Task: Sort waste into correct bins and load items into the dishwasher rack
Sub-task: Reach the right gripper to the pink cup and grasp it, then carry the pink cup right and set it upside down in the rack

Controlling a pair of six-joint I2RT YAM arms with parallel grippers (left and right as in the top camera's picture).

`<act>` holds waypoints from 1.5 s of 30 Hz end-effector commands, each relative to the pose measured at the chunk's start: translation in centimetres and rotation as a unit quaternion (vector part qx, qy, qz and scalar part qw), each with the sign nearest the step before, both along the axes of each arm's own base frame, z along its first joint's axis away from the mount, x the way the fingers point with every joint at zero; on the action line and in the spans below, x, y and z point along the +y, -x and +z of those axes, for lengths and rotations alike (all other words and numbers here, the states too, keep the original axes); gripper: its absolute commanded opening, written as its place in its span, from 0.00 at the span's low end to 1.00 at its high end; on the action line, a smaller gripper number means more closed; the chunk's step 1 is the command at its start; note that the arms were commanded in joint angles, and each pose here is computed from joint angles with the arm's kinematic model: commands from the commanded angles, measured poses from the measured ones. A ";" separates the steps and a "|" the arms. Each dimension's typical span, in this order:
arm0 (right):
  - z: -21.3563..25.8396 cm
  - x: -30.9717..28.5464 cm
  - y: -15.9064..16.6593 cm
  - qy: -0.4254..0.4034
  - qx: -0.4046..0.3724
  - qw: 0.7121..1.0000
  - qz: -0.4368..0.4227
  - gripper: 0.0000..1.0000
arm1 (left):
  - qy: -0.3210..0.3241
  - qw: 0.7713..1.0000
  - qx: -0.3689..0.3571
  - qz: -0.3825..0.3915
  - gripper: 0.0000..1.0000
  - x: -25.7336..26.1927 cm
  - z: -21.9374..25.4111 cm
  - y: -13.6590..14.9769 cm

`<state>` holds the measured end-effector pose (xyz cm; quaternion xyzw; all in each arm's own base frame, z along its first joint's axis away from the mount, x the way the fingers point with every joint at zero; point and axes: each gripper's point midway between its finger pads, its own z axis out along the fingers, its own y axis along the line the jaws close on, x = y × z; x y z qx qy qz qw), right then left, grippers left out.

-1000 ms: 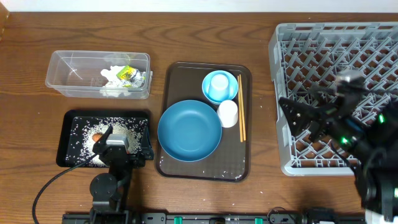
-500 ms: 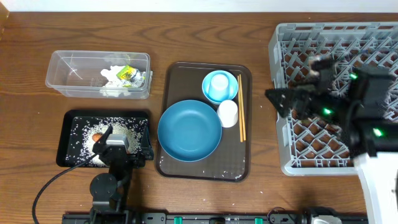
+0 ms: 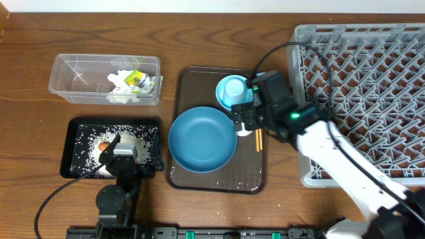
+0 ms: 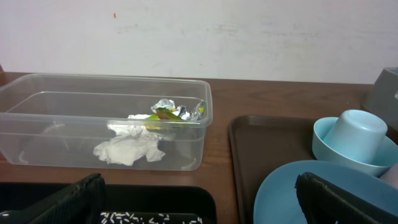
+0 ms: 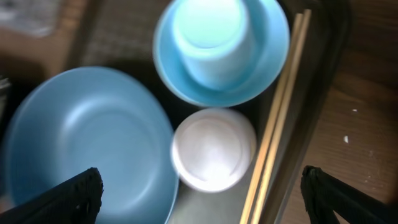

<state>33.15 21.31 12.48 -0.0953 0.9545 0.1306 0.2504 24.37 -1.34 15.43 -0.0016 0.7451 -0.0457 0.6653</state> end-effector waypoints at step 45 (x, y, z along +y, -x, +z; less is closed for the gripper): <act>13.5 -9.8 -4.1 0.071 -0.145 0.974 -0.156 0.47 | -0.004 1.000 0.018 0.005 0.99 0.2 -1.6 0.0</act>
